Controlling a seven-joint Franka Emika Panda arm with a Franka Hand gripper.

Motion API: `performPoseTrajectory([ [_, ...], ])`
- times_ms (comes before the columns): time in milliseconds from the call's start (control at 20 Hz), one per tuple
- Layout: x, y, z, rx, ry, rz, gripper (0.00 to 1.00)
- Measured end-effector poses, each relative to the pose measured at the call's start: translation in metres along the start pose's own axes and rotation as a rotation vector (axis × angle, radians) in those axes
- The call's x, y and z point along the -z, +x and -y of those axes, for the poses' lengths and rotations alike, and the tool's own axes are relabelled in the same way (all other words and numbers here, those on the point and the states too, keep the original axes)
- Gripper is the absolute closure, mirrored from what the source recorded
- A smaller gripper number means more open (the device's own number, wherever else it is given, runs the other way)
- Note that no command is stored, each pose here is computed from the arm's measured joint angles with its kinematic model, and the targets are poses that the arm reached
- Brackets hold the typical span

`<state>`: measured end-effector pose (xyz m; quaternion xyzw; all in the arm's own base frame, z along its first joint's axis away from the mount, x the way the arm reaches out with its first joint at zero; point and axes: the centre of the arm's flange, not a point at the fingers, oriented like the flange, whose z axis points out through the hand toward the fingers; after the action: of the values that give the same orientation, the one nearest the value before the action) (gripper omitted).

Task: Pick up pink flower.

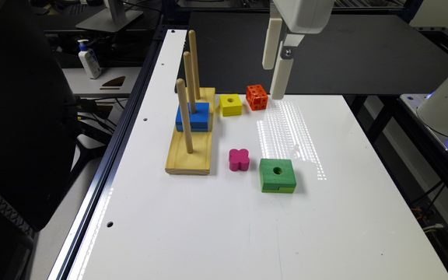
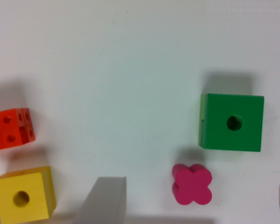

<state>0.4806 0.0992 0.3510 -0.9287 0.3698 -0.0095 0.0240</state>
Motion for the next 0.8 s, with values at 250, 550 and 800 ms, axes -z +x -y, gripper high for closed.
performPoseTrajectory([
  [250,0.0,0.0048,0.007,0.0003,0.0051,-0.0002,0.0],
  [550,-0.002,0.0091,0.015,0.0013,0.0075,0.0022,0.0],
  [800,-0.028,0.012,0.019,0.0012,0.0009,0.0137,0.0],
])
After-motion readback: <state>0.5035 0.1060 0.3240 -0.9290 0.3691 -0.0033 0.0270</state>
